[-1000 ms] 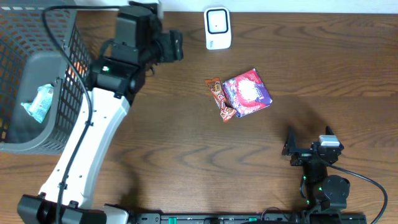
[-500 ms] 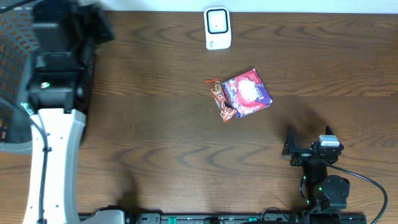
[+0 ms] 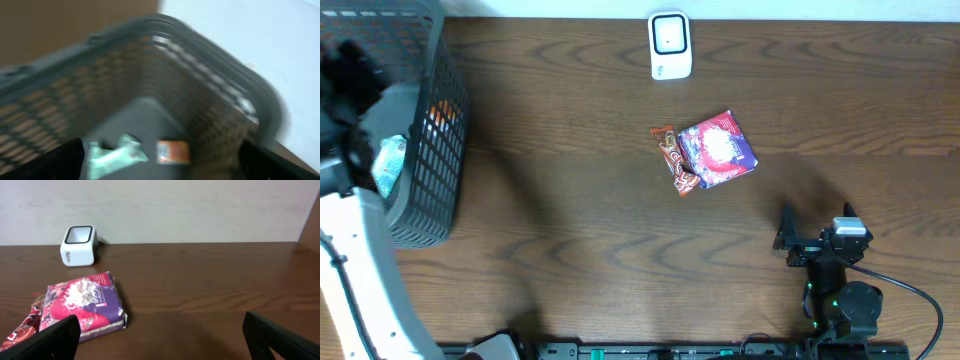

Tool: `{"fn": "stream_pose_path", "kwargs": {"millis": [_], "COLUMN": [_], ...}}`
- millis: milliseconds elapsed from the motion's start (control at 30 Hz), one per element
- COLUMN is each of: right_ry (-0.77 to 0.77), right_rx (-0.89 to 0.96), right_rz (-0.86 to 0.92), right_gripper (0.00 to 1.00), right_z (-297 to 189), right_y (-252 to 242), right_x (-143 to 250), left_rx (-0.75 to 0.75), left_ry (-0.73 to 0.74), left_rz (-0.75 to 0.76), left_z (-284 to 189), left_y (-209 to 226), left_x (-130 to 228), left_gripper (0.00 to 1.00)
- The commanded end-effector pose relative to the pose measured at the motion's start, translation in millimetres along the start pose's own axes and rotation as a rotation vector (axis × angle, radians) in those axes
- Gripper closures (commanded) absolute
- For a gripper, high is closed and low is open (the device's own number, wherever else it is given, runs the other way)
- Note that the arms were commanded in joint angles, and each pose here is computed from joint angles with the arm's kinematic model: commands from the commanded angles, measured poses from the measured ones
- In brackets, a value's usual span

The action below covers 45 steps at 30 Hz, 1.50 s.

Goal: Scan the item barcode
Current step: 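Reach the left gripper into the basket toward the mint-green wrapper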

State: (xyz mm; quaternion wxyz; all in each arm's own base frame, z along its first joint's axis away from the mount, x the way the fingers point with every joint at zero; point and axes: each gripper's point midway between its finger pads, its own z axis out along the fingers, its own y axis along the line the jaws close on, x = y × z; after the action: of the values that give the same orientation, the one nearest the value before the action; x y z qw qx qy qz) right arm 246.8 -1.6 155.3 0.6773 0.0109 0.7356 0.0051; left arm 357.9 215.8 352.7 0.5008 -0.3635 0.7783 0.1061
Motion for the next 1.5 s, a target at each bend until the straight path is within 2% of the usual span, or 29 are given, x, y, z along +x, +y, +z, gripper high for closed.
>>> {"fn": "stream_pose_path", "kwargs": {"millis": [0,133,233,333,533,800,1000,1467], "right_ry": [0.002,0.002,0.002,0.002,0.002,0.002,0.002,0.002], "right_rx": [0.000,0.000,0.000,0.000,0.000,0.000,0.000,0.000], "right_rz": [0.014,0.014,0.014,0.014,0.014,0.014,0.014,0.014], "right_gripper": [0.01,0.01,0.01,0.01,0.01,0.01,0.01,0.01], "right_z": [0,0,0,0,0,0,0,0], "right_y": [0,0,0,0,0,0,0,0], "right_x": [1,1,1,1,1,1,1,1], "left_rx": [-0.080,-0.104,-0.087,-0.046,-0.030,0.006,0.038,0.058], "left_ry": [-0.012,0.000,0.009,0.054,0.207,0.335,0.442,0.566], "left_rz": [-0.033,-0.028,0.059,0.184,0.537,0.761,0.845,0.848], "left_z": [7,12,22,38,75,113,141,187], "left_y": [32,42,38,32,38,46,54,66], "left_x": [-10,-8,-7,4,44,82,118,174], "left_gripper": [0.02,0.02,0.02,0.02,0.02,0.02,0.02,0.02]}}
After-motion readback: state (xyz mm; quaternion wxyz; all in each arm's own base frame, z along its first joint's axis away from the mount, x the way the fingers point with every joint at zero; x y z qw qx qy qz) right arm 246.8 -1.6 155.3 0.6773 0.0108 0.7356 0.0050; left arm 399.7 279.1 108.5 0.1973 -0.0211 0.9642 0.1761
